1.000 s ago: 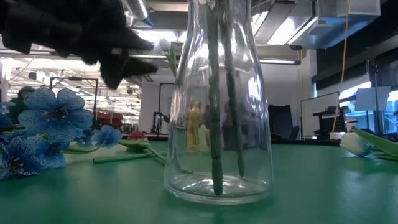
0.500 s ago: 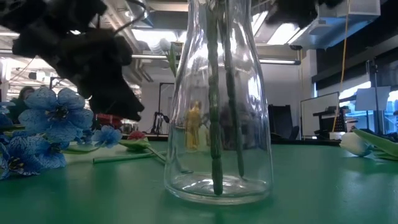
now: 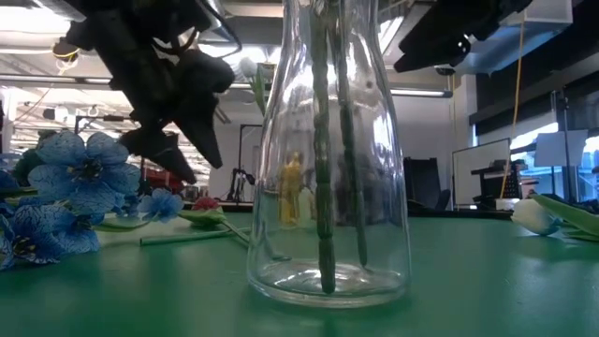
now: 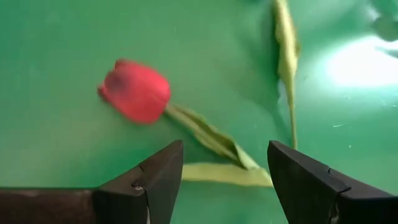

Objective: Sort flowers into vase by color
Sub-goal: Put the left red flower into the transparent vase

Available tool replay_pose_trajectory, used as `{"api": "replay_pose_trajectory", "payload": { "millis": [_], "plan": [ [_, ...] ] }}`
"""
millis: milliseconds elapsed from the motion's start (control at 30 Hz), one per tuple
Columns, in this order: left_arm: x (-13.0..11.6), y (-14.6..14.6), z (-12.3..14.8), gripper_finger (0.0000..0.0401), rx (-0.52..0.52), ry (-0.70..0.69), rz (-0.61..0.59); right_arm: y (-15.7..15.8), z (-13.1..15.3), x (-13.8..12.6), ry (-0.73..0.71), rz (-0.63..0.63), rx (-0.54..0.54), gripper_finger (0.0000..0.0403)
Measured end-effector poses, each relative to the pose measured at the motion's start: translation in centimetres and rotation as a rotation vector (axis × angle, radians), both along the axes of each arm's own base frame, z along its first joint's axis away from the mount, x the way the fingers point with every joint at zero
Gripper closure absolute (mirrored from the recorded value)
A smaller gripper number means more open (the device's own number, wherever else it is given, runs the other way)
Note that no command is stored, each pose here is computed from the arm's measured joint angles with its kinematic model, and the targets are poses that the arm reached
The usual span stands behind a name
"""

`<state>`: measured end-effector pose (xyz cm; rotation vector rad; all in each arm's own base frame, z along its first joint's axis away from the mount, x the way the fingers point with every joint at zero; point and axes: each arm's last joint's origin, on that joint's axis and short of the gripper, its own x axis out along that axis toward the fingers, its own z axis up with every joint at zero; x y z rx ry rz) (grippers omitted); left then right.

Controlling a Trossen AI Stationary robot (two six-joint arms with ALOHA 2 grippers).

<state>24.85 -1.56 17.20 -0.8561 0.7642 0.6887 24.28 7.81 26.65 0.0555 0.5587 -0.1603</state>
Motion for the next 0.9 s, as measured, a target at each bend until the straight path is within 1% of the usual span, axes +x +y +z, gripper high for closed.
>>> {"api": "replay_pose_trajectory", "payload": {
  "millis": [67,267,367,500,767,900],
  "plan": [
    [0.0,0.0,0.0,0.0174,-0.035,-0.001,0.019,0.0,-0.1,0.0,0.007,0.001,-0.003,0.0152],
    [0.1,0.0,-0.1,0.0174,-0.063,-0.014,0.066,0.0,-0.2,-0.1,0.022,0.001,-0.008,0.0152],
    [0.3,-0.1,-0.9,0.0174,-0.072,0.016,0.083,0.0,-0.2,-0.1,0.022,0.001,-0.008,0.0152],
    [0.6,0.0,-1.7,0.0174,-0.11,0.037,0.095,0.0,-0.2,-0.1,0.022,0.001,-0.008,0.0152],
    [1.4,1.1,-2.9,0.0174,-0.118,0.037,0.148,0.0,-0.2,-0.1,0.024,0.003,-0.012,0.0152],
    [1.6,1.6,-3.6,0.0174,-0.12,0.057,0.168,0.0,-0.2,-0.1,0.025,0.003,-0.012,0.0152]
  ]
}}
